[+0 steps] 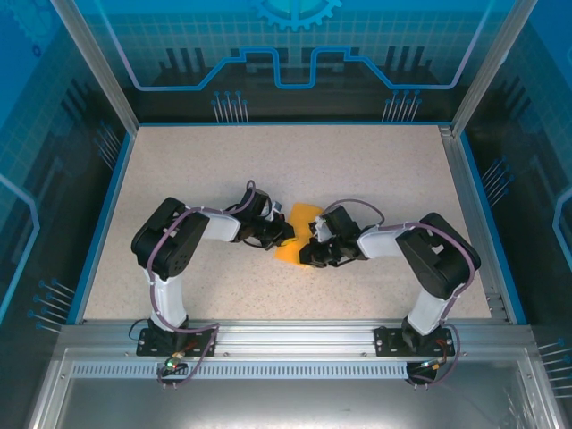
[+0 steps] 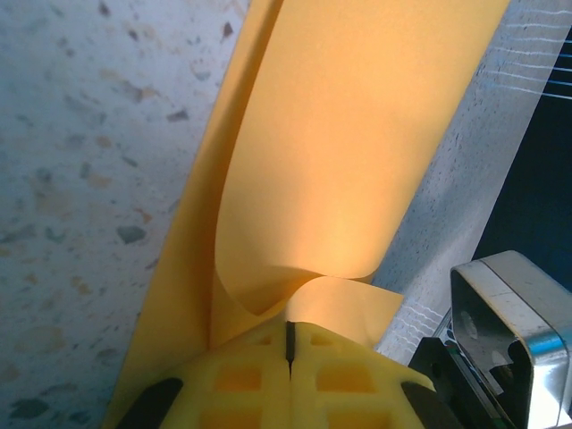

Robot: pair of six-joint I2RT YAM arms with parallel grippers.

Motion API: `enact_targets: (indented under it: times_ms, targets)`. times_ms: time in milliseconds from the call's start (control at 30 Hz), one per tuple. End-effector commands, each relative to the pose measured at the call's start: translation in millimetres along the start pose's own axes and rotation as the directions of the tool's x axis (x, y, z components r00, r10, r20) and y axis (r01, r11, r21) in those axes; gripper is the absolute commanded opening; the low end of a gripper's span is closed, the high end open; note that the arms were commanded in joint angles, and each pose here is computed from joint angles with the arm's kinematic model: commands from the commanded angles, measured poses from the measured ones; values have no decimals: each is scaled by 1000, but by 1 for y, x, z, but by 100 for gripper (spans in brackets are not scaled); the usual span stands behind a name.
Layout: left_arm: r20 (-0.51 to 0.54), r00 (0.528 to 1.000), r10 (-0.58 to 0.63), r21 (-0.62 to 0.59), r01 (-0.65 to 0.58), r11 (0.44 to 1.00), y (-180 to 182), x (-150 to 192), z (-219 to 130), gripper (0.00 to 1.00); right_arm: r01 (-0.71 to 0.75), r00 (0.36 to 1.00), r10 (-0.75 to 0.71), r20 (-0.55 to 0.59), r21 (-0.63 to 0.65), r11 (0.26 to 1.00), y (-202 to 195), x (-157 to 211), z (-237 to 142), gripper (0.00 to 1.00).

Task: Fold a paper plane with a square sheet of paper (pick it up from the middle)
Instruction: Fold the triangle a second time at the center of the table.

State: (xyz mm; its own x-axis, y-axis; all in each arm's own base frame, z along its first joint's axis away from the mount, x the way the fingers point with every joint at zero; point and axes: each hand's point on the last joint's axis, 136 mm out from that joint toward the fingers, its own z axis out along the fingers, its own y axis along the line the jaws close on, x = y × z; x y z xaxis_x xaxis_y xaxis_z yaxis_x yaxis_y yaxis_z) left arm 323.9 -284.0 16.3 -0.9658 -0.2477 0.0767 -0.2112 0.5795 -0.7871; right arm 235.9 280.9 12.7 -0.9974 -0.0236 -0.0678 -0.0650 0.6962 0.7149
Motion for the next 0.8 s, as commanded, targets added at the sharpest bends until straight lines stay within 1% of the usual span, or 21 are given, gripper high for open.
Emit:
enact_targets:
  times_ms: [0,133,233,400,467,633,767]
  targets:
    - [-48,998,-49,-85,44,995,27,16,7,0,-44,999,45,-19,36,998,-2,9,-13,10]
    - [-44,998,-44,-79,41,996,25,15,6,0,14,999,-14,43,-1,1000,29,-10,-29,11]
    - [-46,998,-41,-75,37,996,24,15,6,0,51,998,-51,44,-6,999,44,-17,-31,11]
    - [-44,998,-36,-72,33,997,22,15,6,0,14,999,-15,36,23,1000,37,-24,-15,11]
    - [-43,998,-36,-70,33,997,22,15,5,0,-4,999,3,35,51,999,27,-25,-9,10]
    - [-41,999,-29,-62,26,998,18,14,4,0,-45,999,47,-18,77,996,5,-10,6,10]
    - [-38,999,-20,-53,18,998,14,14,2,1,-65,997,72,-43,148,987,-20,3,9,9]
